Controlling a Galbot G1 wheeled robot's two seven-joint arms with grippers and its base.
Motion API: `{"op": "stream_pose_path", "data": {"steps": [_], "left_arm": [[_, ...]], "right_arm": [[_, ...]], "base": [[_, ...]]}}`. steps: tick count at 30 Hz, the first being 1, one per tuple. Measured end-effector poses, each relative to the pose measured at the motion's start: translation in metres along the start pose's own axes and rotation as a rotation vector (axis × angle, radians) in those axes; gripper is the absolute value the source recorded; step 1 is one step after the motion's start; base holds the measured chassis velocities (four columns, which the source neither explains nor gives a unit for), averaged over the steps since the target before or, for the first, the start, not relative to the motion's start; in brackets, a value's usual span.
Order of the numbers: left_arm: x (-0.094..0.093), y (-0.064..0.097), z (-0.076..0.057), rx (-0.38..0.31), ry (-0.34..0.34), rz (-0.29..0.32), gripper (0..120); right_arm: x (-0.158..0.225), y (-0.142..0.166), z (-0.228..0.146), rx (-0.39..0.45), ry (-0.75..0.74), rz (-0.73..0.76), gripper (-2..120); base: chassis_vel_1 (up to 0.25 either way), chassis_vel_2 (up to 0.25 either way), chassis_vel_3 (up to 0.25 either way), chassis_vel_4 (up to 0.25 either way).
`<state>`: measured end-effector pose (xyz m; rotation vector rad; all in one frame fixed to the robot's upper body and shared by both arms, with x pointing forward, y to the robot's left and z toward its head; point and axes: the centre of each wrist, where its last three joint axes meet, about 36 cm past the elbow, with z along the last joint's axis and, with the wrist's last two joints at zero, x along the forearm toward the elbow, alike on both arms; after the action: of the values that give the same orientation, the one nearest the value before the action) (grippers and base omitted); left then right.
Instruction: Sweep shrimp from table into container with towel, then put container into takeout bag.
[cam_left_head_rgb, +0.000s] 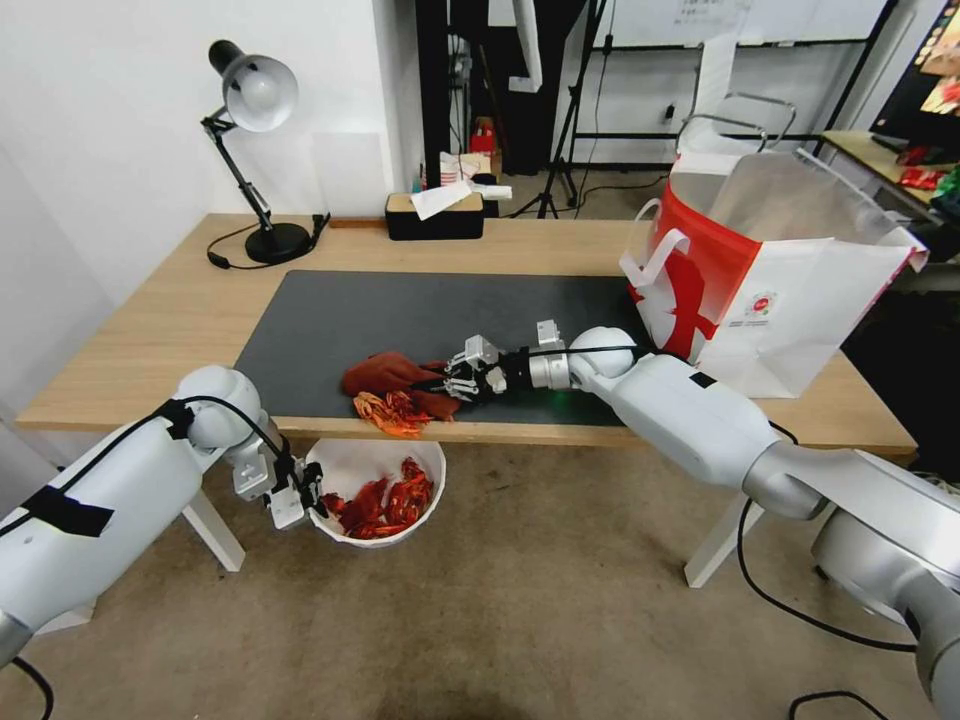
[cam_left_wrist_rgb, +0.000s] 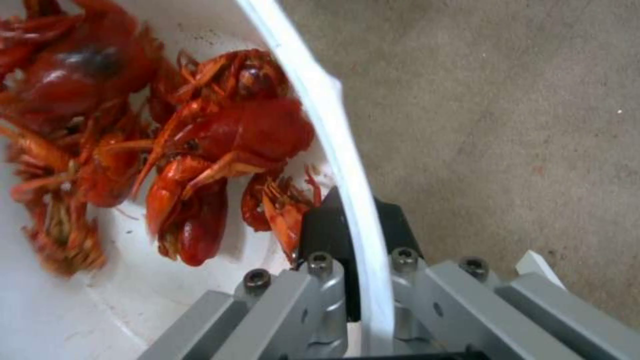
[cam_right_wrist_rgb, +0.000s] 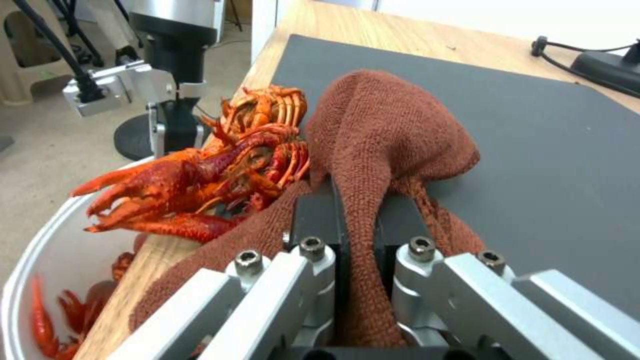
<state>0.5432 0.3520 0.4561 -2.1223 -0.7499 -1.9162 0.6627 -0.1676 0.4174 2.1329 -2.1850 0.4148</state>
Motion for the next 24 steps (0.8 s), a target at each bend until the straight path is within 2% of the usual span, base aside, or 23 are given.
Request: {"op": "stream_pose_path", "data": {"steps": [7,24], "left_arm": [[0.005,-0.007,-0.005,0.011,-0.009,-0.01,0],[0.004,-0.004,-0.011,0.017,-0.021,-0.025,0]], "right_arm": [[0.0,0.008,0.0,-0.007,-0.014,-0.009,4],[-0.015,0.049,-0.007,-0.007,-0.04,-0.075,4]], "base": [[0.0,0.0,0.0,0.0],[0.0,0.0,0.0,0.0]]}}
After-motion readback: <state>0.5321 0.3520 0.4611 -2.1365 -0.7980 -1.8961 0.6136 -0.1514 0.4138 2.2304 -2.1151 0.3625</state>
